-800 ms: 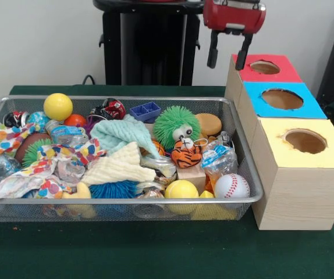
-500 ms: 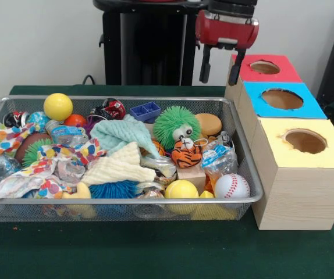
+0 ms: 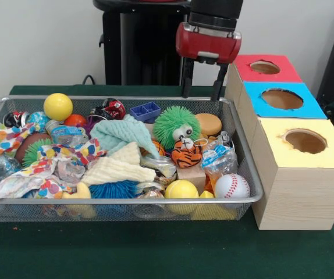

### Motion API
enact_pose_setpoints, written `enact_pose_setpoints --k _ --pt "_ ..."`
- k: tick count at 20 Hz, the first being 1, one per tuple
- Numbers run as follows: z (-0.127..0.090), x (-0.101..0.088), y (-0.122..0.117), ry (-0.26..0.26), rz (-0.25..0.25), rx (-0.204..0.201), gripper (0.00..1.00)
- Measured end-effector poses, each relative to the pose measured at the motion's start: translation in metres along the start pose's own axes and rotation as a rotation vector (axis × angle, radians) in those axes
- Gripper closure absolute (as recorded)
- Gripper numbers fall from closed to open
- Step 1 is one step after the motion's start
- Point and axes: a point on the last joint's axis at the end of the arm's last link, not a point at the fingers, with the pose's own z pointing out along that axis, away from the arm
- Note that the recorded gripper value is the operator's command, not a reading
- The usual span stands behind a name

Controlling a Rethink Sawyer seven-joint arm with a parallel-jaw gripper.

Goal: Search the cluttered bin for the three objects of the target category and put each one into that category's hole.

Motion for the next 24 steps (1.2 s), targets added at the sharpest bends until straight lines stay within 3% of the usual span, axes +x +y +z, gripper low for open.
enact_pose_setpoints --k 6,14,24 --pt "0.013 -0.028 -0.021 -0.112 0.006 0.034 0.00" --pt "0.037 -0.060 -0.026 -0.226 -0.010 0.060 0.00" --pt "0.073 -0.052 -0.030 -0.193 0.002 0.049 0.00"
